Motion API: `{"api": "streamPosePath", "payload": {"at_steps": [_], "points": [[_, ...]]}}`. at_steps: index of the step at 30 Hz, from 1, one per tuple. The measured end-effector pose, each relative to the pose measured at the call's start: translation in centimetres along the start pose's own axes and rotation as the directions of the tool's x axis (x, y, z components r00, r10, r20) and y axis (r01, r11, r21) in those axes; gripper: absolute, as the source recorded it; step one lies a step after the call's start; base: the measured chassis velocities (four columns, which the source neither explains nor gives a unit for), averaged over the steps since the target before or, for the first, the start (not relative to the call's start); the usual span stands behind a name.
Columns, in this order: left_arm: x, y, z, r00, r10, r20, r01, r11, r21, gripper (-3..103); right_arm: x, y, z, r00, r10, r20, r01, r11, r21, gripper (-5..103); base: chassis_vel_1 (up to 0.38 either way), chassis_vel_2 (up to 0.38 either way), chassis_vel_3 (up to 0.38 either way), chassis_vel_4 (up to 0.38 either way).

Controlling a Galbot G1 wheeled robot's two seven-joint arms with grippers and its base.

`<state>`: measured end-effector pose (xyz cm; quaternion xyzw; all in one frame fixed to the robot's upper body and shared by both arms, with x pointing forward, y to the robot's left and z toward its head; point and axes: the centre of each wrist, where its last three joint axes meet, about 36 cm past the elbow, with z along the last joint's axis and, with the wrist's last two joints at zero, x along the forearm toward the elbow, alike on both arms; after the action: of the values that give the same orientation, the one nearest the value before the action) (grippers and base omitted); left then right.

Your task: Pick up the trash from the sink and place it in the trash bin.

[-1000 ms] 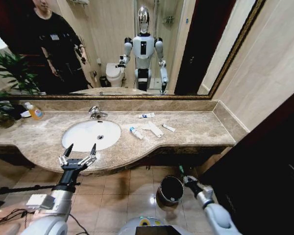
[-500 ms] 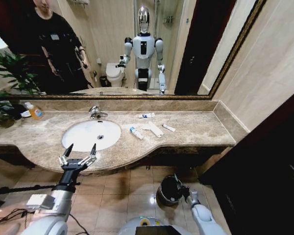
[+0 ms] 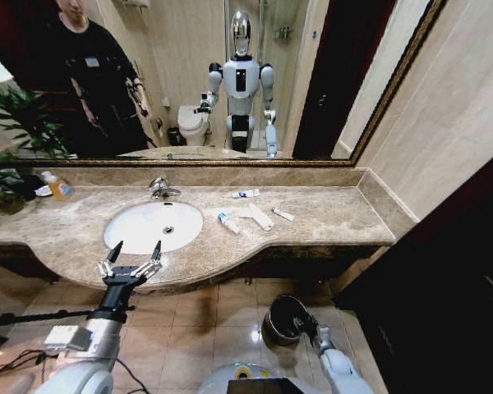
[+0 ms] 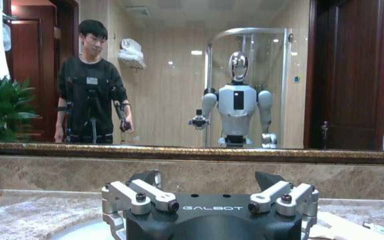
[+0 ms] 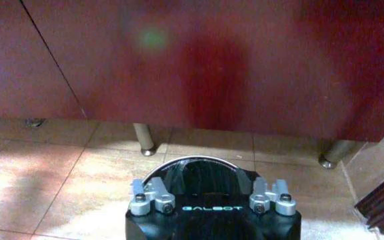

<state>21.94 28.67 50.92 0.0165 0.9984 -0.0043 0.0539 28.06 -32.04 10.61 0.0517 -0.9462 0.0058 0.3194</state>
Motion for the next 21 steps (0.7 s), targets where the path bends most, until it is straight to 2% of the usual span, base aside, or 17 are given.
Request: {"api": "streamPosePath", "payload": {"at_steps": [1, 2, 3, 5, 8, 13, 21], "points": [[0.0, 0.0, 0.0, 1.0, 0.0, 0.0, 0.0, 1.0, 0.0, 100, 0.1, 0.0, 0.1, 1.0, -0.001, 0.0, 0.001, 1.0, -0.001, 74, 0.0, 0.0, 0.0, 0.0], [0.0, 0.0, 0.0, 1.0, 0.0, 0.0, 0.0, 1.0, 0.0, 100, 0.1, 0.0, 0.2, 1.0, -0.001, 0.0, 0.001, 1.0, -0.001, 74, 0.0, 0.0, 0.0, 0.0], [0.0, 0.0, 0.0, 1.0, 0.0, 0.0, 0.0, 1.0, 0.0, 100, 0.2, 0.1, 0.2, 1.0, -0.002, 0.001, 0.002, 1.0, -0.003, 85, 0.0, 0.0, 0.0, 0.0], [0.0, 0.0, 0.0, 1.0, 0.0, 0.0, 0.0, 1.0, 0.0, 100, 0.2, 0.1, 0.2, 1.0, -0.002, 0.003, 0.002, 1.0, -0.005, 85, 0.0, 0.0, 0.0, 0.0], [0.0, 0.0, 0.0, 1.0, 0.0, 0.0, 0.0, 1.0, 0.0, 100, 0.3, 0.2, -0.2, 1.0, -0.009, 0.017, 0.009, 1.0, -0.013, 99, 0.0, 0.0, 0.0, 0.0], [0.0, 0.0, 0.0, 1.0, 0.0, 0.0, 0.0, 1.0, 0.0, 100, 0.9, 0.4, -1.0, 0.999, -0.016, 0.038, 0.017, 1.0, -0.018, 100, 0.0, 0.0, 0.0, 0.0], [0.0, 0.0, 0.0, 1.0, 0.0, 0.0, 0.0, 1.0, 0.0, 100, 5.4, 0.5, -6.3, 0.989, 0.017, 0.146, -0.006, 0.997, -0.071, 100, 0.0, 0.0, 0.0, 0.0]]}}
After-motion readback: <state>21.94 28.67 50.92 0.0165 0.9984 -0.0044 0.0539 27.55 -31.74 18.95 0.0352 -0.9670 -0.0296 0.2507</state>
